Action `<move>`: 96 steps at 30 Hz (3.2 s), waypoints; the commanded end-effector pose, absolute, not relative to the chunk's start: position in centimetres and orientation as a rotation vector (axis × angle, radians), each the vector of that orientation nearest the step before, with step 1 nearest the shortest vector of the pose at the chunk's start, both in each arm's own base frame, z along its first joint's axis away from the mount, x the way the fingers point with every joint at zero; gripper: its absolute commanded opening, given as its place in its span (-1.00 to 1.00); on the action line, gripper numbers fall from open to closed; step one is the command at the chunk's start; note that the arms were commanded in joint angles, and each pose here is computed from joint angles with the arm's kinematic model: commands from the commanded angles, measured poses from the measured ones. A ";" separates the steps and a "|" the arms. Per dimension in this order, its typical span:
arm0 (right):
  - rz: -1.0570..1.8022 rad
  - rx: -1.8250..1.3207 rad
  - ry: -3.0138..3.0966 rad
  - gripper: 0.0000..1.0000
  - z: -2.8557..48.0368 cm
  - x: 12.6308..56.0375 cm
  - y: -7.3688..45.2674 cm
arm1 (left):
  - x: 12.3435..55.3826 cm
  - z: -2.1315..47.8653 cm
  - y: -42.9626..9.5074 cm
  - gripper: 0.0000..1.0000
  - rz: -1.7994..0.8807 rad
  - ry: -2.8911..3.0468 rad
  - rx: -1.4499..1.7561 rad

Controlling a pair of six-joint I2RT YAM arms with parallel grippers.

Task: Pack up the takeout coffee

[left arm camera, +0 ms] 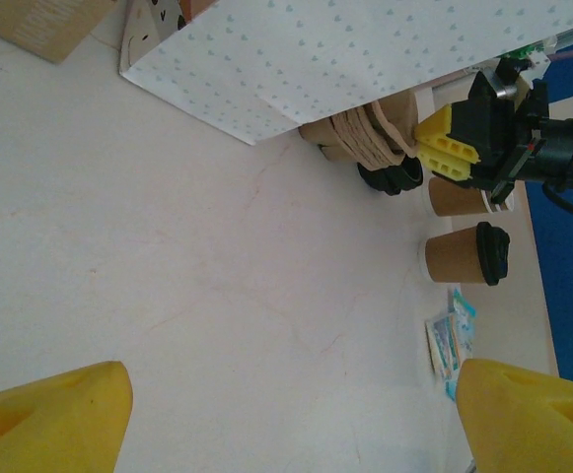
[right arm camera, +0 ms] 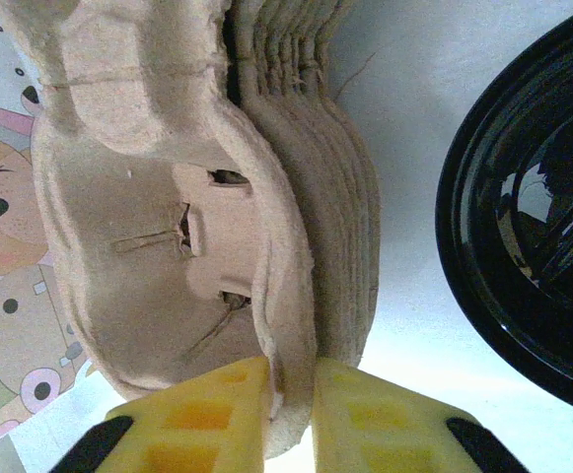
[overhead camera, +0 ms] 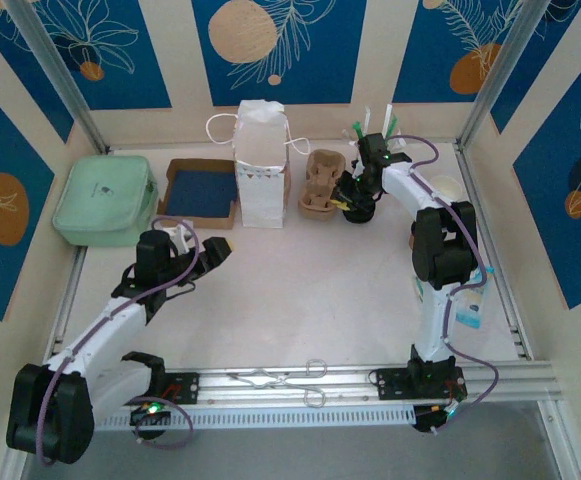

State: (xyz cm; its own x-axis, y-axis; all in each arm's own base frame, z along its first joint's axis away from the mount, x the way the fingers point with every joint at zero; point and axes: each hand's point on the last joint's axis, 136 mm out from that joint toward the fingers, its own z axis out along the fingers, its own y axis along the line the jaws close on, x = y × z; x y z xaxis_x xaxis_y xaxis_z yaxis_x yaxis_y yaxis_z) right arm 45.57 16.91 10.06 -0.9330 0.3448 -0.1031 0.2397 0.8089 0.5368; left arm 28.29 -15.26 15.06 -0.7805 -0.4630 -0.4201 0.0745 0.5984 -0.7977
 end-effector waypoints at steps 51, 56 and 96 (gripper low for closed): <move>1.193 0.220 2.535 -1.00 22.3 37.9 19.1 | 28.6 15.9 -15.1 0.71 -1.155 2.178 -0.285; 1.249 0.137 2.564 -1.00 21.5 34.5 20.0 | 28.7 15.9 -15.1 0.71 -1.156 2.175 -0.281; 0.573 0.258 2.985 -0.48 8.8 22.3 13.2 | 28.6 14.8 -15.2 0.70 -1.178 2.178 -0.305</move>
State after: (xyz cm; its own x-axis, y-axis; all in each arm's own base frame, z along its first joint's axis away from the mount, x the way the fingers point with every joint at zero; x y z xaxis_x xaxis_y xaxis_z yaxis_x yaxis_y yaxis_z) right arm 22.86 16.60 9.90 -0.9882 0.1520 -0.0200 0.1140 0.8153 0.5677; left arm 28.37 -15.27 14.79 -0.7719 -0.4691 -0.4291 0.0883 0.5892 -0.8031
